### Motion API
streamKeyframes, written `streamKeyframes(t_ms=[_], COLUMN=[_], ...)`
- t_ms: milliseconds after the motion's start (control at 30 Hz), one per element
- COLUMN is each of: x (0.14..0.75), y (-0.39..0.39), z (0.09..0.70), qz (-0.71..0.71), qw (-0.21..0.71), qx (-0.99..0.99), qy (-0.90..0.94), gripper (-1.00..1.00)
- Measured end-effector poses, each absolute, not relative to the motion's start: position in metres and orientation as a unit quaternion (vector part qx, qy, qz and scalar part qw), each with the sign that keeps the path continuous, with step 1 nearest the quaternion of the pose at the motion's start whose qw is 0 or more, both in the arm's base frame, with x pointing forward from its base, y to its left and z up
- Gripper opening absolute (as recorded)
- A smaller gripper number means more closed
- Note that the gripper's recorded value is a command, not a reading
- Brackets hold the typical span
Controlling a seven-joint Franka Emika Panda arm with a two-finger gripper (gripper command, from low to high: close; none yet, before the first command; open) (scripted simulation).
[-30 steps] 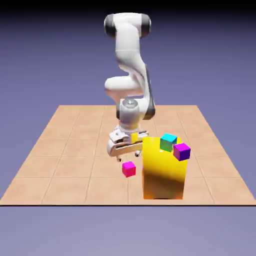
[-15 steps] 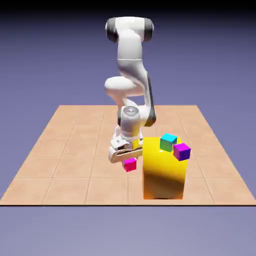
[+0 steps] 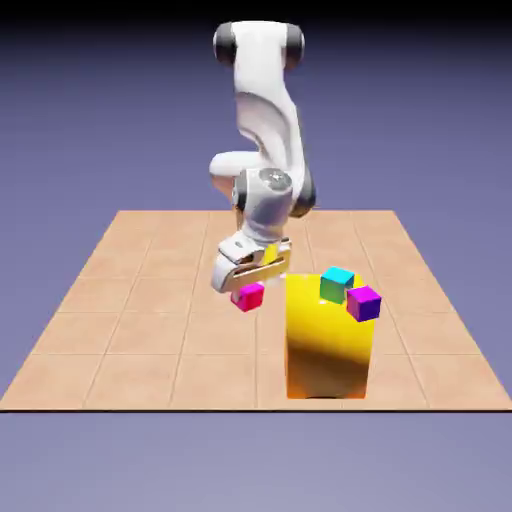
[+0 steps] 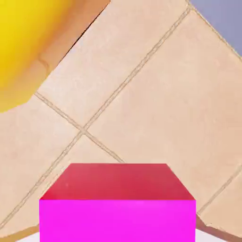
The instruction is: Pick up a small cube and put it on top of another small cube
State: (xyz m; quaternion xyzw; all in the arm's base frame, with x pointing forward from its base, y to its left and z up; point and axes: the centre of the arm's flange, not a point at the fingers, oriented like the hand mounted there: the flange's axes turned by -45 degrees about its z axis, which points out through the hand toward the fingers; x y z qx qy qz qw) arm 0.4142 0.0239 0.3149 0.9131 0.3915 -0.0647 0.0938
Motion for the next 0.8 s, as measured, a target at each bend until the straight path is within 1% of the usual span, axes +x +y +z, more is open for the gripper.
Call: streamKeyframes(t_ms=[267,533,567,700,733,800], x=[0.45,0.449,0.449,0.448,0.448,0.448], y=[0.104,0.174,0.174,0.172,0.171,0.171], z=[0.399,0.466,0.466,0.399,0.396,0.396], qz=[-0.04,-0.024,-0.024,-0.024,-0.024,-0.024], qw=[0.065,0.017,0.017,0.017,0.017,0.018], qx=[0.86,0.797,0.797,0.797,0.797,0.797], qy=[0.504,0.604,0.604,0.604,0.604,0.604], gripper=[-1.0,-1.0,-1.0,-1.0,1.0,1.0])
